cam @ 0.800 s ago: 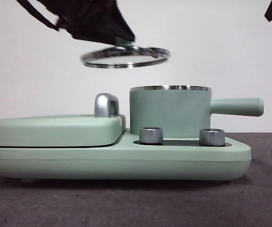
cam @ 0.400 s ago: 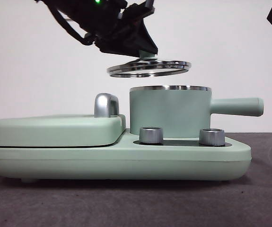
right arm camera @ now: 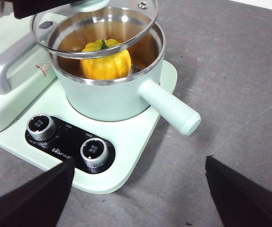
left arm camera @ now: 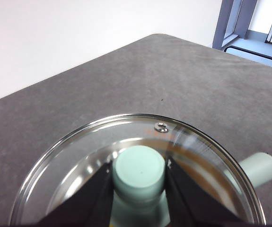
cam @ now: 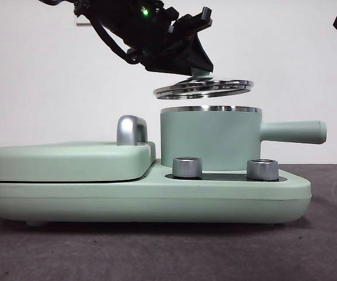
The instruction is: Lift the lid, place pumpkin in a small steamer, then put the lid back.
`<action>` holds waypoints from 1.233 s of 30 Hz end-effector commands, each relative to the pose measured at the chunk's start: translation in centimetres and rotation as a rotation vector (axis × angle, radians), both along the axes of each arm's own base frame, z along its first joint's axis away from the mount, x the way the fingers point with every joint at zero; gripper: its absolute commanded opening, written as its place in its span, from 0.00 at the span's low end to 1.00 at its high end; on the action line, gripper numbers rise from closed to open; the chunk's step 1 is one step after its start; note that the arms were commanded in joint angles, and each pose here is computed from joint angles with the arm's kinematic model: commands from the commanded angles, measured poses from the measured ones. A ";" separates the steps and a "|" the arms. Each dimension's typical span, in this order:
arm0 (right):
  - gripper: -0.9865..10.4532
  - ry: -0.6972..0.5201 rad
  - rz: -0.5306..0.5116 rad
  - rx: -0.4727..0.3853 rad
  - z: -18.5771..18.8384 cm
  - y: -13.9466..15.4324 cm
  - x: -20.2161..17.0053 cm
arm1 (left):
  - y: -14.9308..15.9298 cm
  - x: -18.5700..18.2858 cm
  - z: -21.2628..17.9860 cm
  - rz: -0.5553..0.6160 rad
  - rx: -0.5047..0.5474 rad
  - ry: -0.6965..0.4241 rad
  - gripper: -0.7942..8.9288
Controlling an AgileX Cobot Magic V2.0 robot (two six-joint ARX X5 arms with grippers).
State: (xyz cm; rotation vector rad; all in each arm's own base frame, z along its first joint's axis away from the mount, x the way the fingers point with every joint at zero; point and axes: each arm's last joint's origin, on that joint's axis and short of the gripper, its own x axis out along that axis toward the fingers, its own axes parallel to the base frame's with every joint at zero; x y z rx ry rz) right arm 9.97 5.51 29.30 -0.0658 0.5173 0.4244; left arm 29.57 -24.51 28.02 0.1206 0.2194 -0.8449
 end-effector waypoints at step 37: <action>0.46 -0.008 -0.023 0.009 0.2 0.0 0.1 | -1.9 1.2 -1.8 -0.068 0.034 0.009 0.09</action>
